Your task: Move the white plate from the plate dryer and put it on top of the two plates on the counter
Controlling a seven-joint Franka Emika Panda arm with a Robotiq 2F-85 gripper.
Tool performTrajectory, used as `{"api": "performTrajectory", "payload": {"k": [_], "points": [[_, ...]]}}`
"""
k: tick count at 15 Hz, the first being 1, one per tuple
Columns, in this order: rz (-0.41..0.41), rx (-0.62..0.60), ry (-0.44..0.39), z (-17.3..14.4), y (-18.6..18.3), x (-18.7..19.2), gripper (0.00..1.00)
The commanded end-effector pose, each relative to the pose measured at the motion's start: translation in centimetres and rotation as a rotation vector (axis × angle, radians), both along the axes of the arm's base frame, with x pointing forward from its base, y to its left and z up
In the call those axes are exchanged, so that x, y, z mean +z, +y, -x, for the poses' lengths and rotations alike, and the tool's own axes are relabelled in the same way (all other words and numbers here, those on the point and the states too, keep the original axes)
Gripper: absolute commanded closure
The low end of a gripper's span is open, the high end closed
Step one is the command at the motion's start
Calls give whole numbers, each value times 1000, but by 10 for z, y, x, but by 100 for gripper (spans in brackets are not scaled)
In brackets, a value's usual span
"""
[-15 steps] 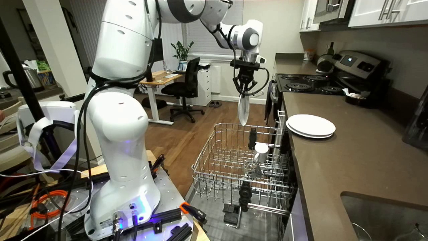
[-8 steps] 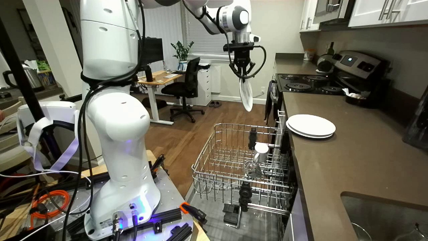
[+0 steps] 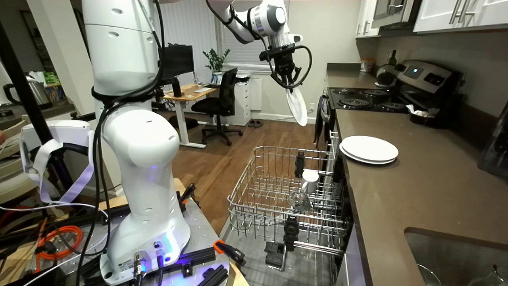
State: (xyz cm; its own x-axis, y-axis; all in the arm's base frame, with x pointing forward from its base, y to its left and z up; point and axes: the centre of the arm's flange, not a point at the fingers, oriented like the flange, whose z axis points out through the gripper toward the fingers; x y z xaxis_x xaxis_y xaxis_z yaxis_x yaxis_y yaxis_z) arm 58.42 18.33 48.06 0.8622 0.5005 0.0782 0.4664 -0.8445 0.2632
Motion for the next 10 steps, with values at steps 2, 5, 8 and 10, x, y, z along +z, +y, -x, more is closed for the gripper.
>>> {"api": "performTrajectory", "payload": {"k": [2, 5, 8, 10], "points": [[61, -44, -84, 2, -10, 0, 94], [92, -73, -111, 0, -17, 3, 94], [129, -102, -144, -4, -24, 2, 94], [148, -115, -163, -12, -29, -3, 94]]}}
